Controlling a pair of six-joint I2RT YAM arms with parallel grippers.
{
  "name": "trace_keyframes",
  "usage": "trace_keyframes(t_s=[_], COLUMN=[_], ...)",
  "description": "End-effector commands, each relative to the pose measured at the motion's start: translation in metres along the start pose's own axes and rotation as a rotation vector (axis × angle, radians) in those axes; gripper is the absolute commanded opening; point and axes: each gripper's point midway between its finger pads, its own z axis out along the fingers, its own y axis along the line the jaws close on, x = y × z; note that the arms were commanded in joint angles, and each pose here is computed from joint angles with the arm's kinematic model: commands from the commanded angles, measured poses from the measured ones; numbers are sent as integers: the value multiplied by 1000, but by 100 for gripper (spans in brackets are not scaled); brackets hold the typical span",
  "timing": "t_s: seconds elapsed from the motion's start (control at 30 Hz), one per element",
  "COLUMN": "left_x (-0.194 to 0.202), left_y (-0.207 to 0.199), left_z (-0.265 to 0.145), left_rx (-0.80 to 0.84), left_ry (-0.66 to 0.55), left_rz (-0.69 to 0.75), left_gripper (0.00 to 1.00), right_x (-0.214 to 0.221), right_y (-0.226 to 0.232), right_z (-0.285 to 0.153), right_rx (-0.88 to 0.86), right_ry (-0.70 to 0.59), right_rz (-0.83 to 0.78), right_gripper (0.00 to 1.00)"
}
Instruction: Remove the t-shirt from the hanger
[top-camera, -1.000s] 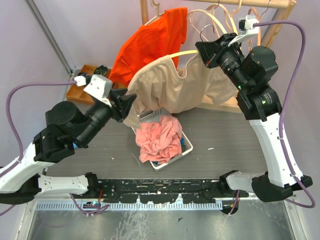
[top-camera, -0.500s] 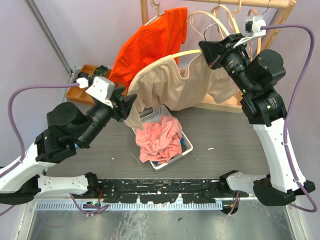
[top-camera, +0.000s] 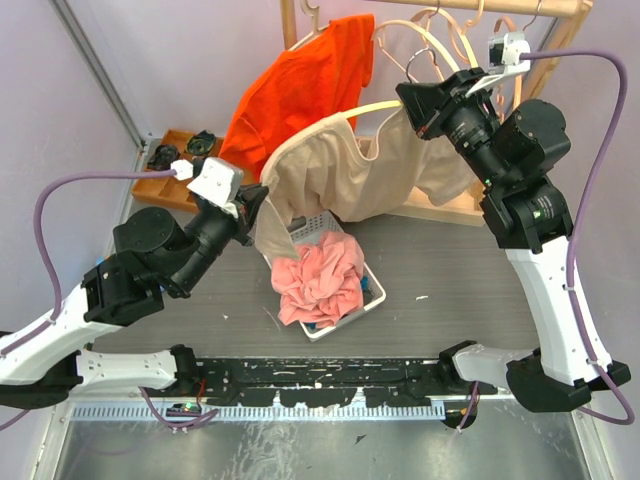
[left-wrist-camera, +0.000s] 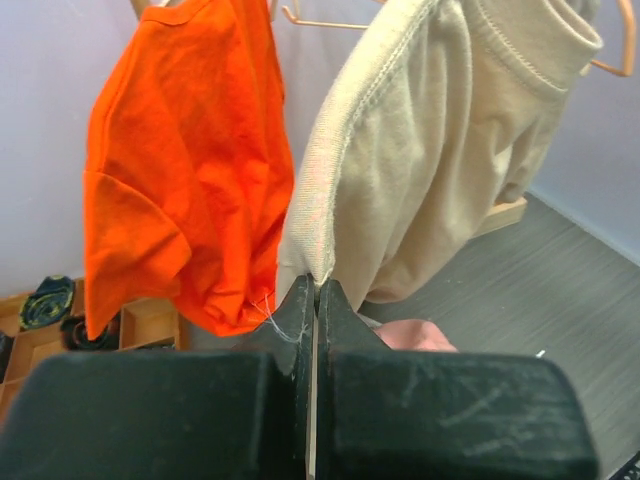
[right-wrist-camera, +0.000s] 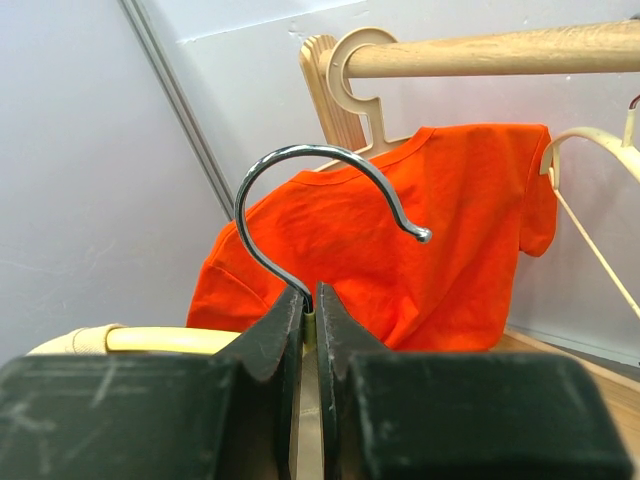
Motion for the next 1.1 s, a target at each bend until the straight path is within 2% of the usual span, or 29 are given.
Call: trace_keyframes(t_s=[0.0,0.23,0.47,0.67,0.77,0.93,1.07], left_x=[-2,28,62,69,56,20,-3], left_y=[21,56,93,85,69,49,35], left_z=[-5,-40,-79,-79,-67,-45,-27], left_rx=[-105,-221,-336,-291,-211,-132,-87], left_ry=[-4,77,107,132,100,13,-49], left_rz=[-12,-114,-195,-186,-164,-99,-40], left_gripper=[0,0,0,0,18,57,71], right_x=[-56,-55,-56,-61,-60,-60,-59], right_y=[21,12,5,8,12,18,20], right_z=[-18,-15,-12,-12,-11,-14,-17], right_rx=[-56,-10,23,6,-15,-40,-49], right_ry=[-184,-191,-209,-227,-220,-210,-204], right_rz=[0,0,5,17,16,11,13], right_gripper=[1,1,1,1,1,0,1])
